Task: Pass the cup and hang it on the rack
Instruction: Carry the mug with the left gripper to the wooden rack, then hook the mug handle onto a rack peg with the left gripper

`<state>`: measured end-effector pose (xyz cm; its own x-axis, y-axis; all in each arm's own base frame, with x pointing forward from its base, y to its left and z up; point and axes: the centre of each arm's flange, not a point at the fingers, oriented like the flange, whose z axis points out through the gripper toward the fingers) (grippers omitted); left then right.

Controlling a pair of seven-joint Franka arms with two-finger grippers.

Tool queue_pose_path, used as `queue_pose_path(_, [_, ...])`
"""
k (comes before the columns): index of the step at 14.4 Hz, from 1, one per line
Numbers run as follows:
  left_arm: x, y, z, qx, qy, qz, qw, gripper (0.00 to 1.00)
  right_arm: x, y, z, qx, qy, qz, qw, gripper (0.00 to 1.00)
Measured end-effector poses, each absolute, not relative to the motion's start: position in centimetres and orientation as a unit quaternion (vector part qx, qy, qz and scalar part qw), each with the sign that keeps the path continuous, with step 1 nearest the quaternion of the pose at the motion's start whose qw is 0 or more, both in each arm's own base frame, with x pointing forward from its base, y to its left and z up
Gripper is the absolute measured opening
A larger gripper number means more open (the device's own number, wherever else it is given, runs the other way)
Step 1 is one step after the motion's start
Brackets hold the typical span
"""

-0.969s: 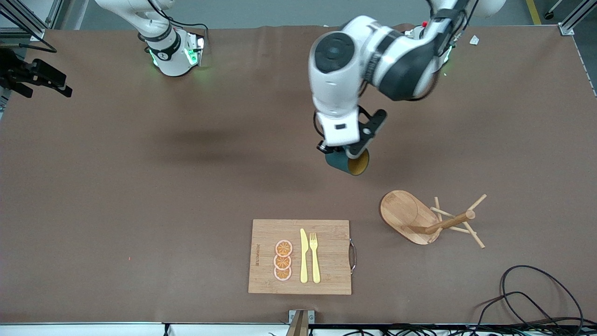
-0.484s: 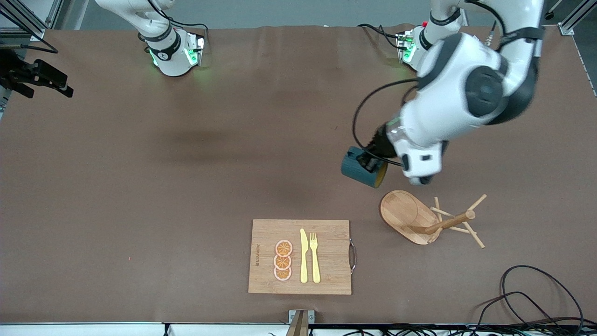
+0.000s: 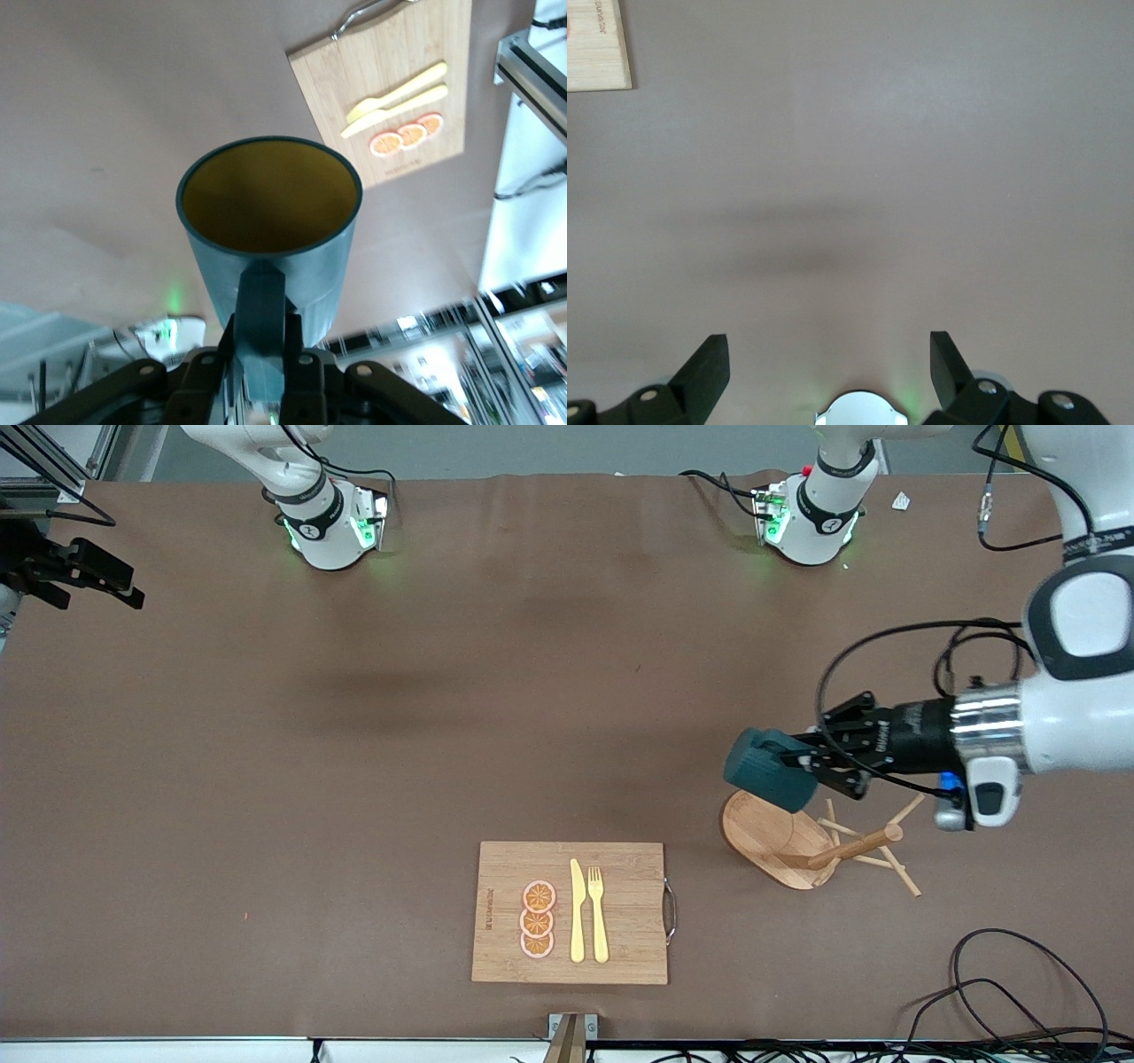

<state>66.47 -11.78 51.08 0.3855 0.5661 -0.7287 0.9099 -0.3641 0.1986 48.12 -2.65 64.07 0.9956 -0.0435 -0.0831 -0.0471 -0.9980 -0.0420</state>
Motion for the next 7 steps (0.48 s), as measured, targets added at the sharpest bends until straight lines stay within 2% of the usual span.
queue_pose_path(7, [68.0, -9.1, 46.3, 0.733, 0.449, -0.349, 0.374, 0.21, 47.9, -2.6, 63.9, -0.998, 0.031, 0.052, 0.022, 1.00])
